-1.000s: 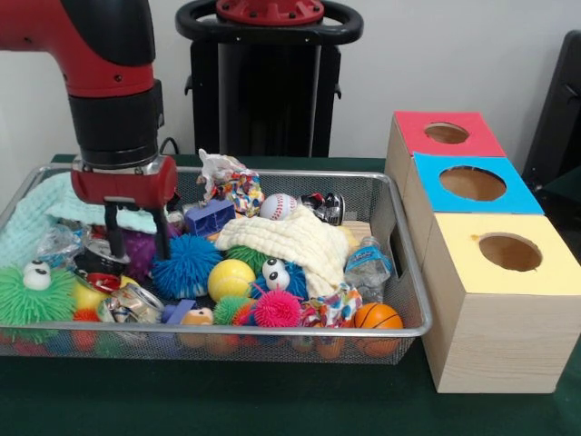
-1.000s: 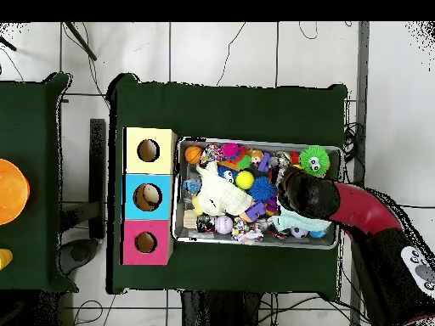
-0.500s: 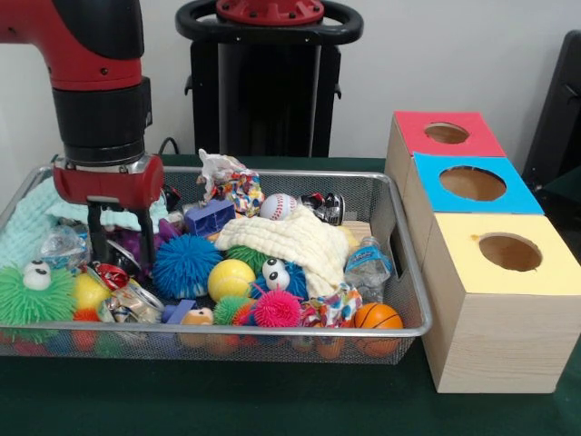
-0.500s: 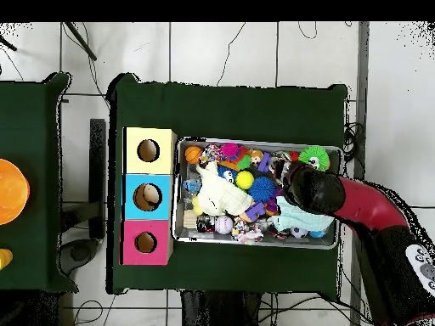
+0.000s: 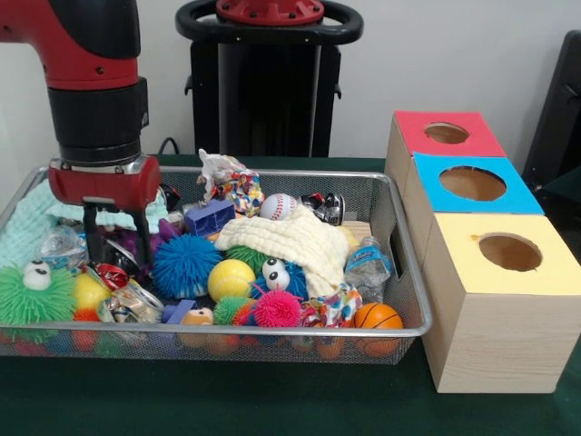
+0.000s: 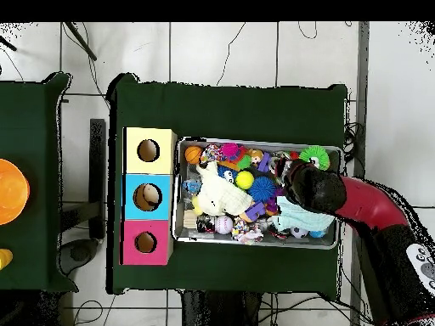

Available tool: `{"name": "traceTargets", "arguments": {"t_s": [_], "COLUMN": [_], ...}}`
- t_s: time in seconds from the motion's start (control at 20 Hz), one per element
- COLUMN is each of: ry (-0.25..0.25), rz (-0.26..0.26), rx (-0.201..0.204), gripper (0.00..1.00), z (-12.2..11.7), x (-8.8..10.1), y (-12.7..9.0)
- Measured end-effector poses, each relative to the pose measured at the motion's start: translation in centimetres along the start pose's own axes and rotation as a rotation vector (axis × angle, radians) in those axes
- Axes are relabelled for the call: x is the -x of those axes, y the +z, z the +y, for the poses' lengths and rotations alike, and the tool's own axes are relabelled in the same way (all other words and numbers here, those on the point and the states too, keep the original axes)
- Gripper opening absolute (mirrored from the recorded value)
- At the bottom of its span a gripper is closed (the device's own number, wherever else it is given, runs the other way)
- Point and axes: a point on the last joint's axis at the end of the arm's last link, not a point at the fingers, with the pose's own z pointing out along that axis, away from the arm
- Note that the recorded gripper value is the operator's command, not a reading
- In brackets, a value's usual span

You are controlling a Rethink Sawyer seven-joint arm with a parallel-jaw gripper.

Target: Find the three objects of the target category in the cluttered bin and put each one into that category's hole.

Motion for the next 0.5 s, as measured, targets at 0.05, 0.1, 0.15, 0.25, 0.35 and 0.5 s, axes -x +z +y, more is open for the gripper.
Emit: {"name": "traceTargets", "arguments": {"t_s": [0.05,0.1,0.15,0.25,0.35,0.5], "ry": [0.001,0.002,0.003,0.005,0.004,-0.003], "rz": [0.001,0.003,0.005,0.016,0.022,0.031], "rx": [0.002,0.004,0.007,0.014,0.015,0.015], "gripper": [1.0,1.0,1.0,1.0,1.0,1.0], "z": [0.1,0.3,0.6,1.5,2.2,4.3], "x": [0.0,0.0,-0.1,-0.2,-0.4,-0.9], "y": [0.1,0.1,0.2,0.6,0.9,1.9]}}
